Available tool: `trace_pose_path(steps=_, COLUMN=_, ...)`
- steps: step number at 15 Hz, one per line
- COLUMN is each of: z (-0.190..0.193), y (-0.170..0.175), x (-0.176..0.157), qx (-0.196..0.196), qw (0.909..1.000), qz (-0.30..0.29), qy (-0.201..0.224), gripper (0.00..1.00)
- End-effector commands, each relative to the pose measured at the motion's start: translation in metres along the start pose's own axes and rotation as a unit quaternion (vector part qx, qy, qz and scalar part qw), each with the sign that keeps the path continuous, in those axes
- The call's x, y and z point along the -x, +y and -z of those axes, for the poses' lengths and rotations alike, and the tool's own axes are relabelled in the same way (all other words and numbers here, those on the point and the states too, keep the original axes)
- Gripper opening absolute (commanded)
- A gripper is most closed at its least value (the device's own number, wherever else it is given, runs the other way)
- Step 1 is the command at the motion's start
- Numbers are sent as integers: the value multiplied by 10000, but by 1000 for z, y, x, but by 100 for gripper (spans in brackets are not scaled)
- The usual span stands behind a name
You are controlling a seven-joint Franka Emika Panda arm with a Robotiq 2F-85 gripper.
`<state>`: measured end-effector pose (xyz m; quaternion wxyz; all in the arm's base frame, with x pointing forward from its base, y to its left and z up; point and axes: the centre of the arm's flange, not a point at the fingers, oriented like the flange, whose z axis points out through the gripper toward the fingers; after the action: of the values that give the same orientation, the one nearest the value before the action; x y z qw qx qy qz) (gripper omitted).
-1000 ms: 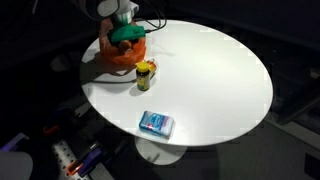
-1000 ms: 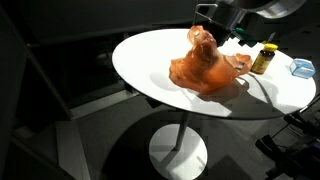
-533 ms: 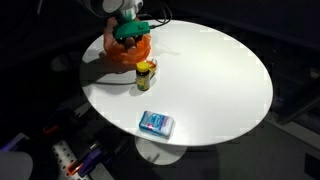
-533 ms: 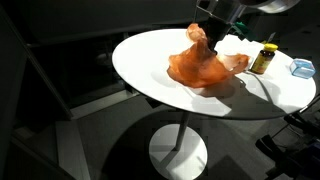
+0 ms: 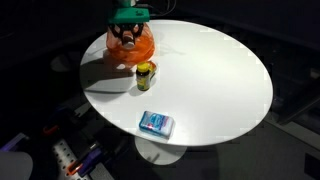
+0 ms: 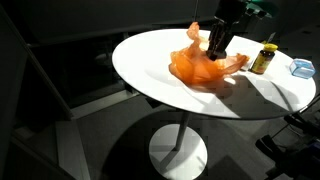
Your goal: Empty the plastic
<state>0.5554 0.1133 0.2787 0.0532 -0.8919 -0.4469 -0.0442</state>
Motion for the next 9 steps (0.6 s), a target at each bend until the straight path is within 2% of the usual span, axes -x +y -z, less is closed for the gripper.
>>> trace_pose_path(steps=1, z=30, y=-5, x=13, qx=-108, qw=9988, qz=-161, qy=-458, gripper=25)
trace_pose_path(steps=5, z=56, y=0, x=31, qx=4, qw=9978, qz=-337, qy=-572, gripper=25)
trace_pose_path(steps=9, z=85, y=21, x=54, qx=401, qw=9942, qz=-924, qy=-378, gripper=25)
